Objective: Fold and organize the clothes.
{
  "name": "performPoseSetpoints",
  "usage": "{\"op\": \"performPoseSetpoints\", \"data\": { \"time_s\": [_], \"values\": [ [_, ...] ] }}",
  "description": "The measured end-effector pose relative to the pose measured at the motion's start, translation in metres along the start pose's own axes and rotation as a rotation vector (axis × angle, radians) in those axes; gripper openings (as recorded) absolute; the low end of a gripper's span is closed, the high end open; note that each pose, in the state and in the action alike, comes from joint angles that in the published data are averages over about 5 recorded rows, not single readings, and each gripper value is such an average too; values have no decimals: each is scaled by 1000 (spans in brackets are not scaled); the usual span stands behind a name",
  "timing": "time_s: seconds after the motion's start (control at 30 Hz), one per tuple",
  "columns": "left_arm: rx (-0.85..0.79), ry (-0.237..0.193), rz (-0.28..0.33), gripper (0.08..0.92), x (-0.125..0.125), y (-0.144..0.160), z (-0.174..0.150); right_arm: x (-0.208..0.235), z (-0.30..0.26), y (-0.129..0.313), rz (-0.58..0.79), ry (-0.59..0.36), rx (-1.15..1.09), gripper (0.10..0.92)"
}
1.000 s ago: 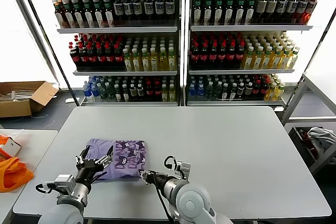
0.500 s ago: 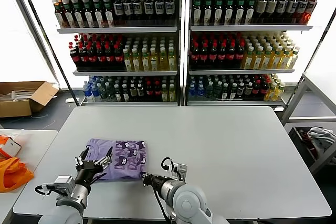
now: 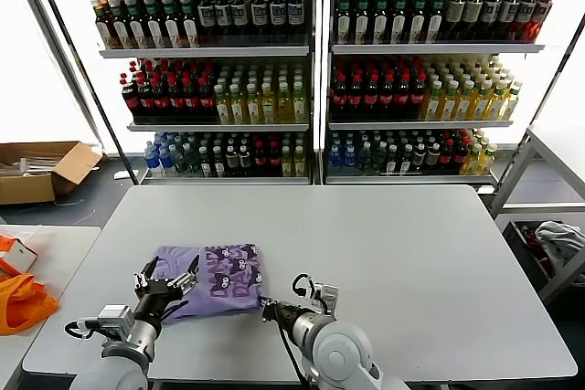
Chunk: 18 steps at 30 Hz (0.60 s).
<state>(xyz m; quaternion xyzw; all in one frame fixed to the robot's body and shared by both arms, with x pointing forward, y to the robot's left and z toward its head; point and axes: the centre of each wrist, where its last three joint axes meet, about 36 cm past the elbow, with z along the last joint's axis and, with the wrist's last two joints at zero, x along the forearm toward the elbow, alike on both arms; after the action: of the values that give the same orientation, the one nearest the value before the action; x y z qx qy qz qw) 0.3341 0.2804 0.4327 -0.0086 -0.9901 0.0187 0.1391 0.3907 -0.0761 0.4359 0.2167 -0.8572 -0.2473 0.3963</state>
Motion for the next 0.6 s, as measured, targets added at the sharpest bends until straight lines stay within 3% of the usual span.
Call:
{"op": "performPoseSetpoints", "data": {
  "time_s": [0.6],
  "values": [
    [7, -2, 28, 823, 2, -9, 0, 78, 12, -62, 140, -66, 6, 107]
  ]
}}
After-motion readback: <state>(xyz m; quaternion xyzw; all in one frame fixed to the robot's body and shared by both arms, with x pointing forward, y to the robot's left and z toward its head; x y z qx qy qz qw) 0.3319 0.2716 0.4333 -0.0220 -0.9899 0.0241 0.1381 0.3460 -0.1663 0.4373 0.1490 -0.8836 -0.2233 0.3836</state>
